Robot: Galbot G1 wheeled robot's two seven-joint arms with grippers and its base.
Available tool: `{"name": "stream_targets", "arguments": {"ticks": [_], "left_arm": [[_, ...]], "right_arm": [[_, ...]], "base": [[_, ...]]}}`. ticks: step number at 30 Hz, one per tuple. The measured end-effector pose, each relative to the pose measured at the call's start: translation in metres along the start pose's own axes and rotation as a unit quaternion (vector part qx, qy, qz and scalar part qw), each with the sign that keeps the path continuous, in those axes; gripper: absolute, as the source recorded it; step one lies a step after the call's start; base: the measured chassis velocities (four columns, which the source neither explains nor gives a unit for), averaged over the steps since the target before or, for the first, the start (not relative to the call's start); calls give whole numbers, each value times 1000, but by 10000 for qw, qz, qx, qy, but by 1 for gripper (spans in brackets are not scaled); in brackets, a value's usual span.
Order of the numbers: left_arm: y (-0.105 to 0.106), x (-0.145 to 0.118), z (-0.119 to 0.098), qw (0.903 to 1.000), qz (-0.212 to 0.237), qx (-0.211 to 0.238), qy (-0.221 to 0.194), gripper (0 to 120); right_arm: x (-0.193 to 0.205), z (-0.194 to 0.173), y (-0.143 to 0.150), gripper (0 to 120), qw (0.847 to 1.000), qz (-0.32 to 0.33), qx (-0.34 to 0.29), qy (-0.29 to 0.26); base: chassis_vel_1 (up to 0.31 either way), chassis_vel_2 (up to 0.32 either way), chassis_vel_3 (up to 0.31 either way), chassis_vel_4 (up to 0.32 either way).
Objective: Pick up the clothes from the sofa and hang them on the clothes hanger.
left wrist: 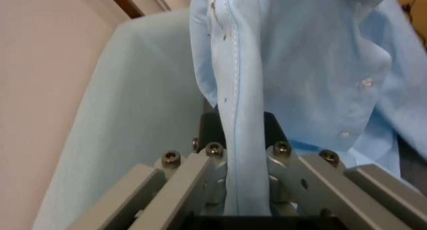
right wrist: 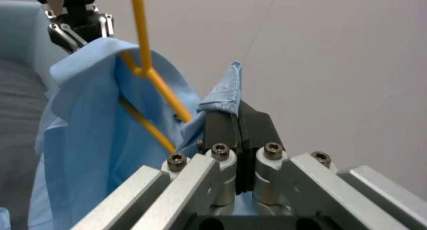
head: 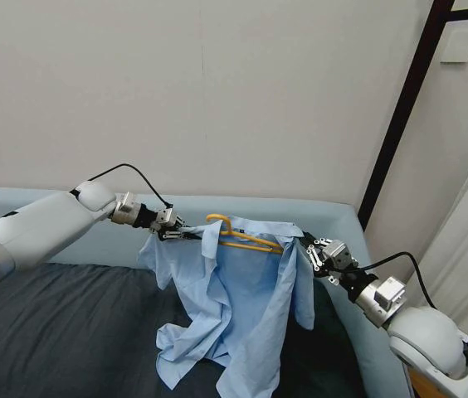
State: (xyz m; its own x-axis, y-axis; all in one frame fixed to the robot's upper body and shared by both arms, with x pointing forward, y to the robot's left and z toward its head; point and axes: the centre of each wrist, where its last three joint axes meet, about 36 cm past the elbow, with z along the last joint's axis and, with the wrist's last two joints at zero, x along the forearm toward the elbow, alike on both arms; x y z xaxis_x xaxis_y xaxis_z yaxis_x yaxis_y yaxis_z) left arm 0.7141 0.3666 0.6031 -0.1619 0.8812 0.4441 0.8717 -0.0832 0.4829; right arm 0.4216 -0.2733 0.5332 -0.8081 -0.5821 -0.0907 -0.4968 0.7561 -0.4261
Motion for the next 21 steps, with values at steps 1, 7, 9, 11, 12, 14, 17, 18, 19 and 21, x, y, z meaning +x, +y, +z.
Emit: {"name": "stream_targets", "arguments": {"ticks": [1, 7, 9, 11, 12, 14, 17, 18, 19, 21], "left_arm": [[-3, -5, -4, 9999, 4, 79, -89, 1], [-12, -21, -32, 9982, 34, 514, -292, 1], [-14, -22, -36, 9975, 18, 638, -317, 1], [-15, -22, -44, 9956, 37, 855, -385, 1], [-13, -21, -47, 9952, 66, 893, -404, 1], [-12, -20, -48, 9951, 106, 898, -397, 1], [-4, -10, -49, 9952, 155, 908, -325, 1], [1, -6, -50, 9948, 185, 934, -352, 1], [1, -6, -50, 9948, 185, 934, -352, 1], [9, 3, -55, 9945, 227, 956, -351, 1]], "right_arm": [[-1, -1, 1, 0, 10000, -10, 0, 2], [-13, -12, 3, 0, 9999, -28, -25, -133], [-13, -17, 4, 0, 9998, -68, -14, -178], [-11, -24, 8, 0, 9995, -182, 23, -257], [-9, -26, 11, 0, 9992, -254, 40, -300], [-7, -28, 15, 0, 9989, -330, 42, -335], [2, -29, 26, 0, 9979, -521, 104, -366], [4, -28, 27, 0, 9975, -565, 183, -381], [4, -28, 27, 0, 9975, -565, 183, -381], [6, -27, 26, 0, 9969, -590, 325, -406]], "base": [[0, 0, 0, 0], [0, 0, 0, 0], [0, 0, 0, 0], [0, 0, 0, 0], [0, 0, 0, 0], [0, 0, 0, 0], [0, 0, 0, 0], [0, 0, 0, 0], [0, 0, 0, 0], [0, 0, 0, 0]]}}
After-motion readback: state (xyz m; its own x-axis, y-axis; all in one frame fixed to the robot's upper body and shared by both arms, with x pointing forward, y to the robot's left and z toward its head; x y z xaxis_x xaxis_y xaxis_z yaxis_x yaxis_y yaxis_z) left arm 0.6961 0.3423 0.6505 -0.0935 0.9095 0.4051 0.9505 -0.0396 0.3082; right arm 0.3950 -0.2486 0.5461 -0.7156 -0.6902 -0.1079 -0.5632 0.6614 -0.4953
